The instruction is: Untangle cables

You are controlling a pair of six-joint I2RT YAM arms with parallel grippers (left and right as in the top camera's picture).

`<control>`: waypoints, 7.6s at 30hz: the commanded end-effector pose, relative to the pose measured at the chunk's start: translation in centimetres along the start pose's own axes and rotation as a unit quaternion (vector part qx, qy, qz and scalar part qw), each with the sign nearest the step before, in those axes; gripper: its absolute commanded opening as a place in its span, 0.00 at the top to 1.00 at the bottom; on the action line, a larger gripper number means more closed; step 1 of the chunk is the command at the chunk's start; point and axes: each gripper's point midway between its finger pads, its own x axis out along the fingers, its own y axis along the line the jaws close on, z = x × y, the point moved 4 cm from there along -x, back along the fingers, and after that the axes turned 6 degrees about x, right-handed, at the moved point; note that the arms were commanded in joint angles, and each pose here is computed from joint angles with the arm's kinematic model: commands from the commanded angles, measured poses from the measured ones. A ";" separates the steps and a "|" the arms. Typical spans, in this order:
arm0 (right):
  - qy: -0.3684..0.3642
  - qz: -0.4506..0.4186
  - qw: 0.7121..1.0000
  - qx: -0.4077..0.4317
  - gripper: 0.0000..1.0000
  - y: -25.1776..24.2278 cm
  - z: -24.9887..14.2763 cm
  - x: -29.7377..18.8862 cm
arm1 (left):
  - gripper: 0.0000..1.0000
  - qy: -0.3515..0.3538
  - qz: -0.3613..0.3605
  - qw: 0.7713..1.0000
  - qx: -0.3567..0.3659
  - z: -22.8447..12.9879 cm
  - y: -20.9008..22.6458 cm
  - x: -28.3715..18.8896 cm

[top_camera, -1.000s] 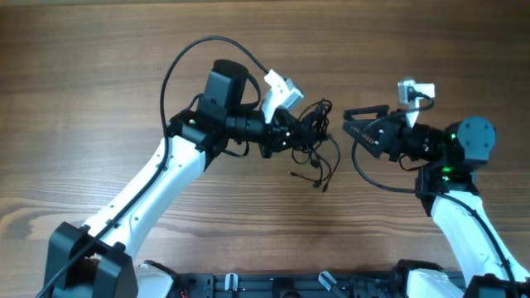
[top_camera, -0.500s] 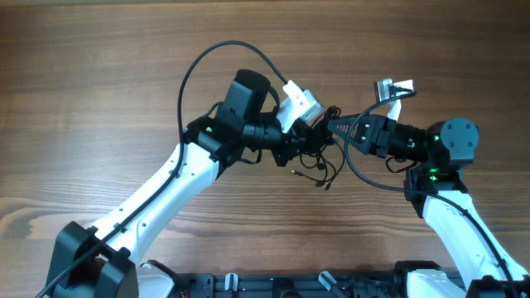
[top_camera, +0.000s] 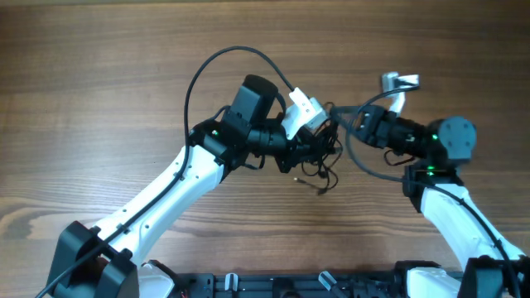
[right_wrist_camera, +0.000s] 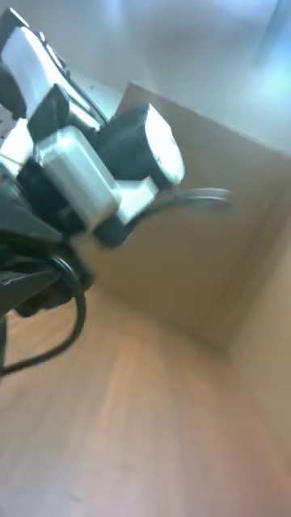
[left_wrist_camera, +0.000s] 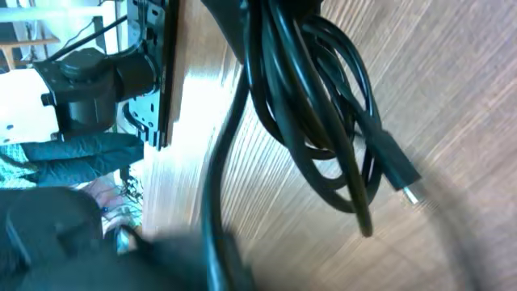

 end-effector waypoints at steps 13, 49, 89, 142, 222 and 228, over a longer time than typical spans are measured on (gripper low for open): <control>-0.032 -0.011 0.994 -0.107 0.69 0.8 2.5 -4.1 | 0.96 0.016 -0.021 1.000 -0.003 -0.6 -0.9 0.2; -0.069 -0.061 0.988 0.126 0.69 -3.4 1.0 0.8 | 0.96 0.017 -0.012 0.998 0.056 -0.1 -2.0 1.5; -0.114 -0.346 0.909 0.202 0.75 -14.5 -3.0 -4.5 | 0.96 -0.093 0.313 0.933 -0.148 2.8 6.3 -1.2; -0.065 -0.217 0.958 0.174 0.62 -7.1 -4.1 1.8 | 0.96 -0.239 0.377 0.786 -0.428 2.4 8.4 -2.8; 0.042 -0.195 0.980 -0.024 0.00 -7.4 -5.4 -4.9 | 0.96 -0.151 -0.012 0.987 -0.052 6.5 1.3 -5.0; 0.072 -0.074 0.986 -0.132 0.04 -3.7 -4.6 -3.7 | 0.96 -0.127 -0.127 0.984 -0.014 5.2 -1.4 -5.6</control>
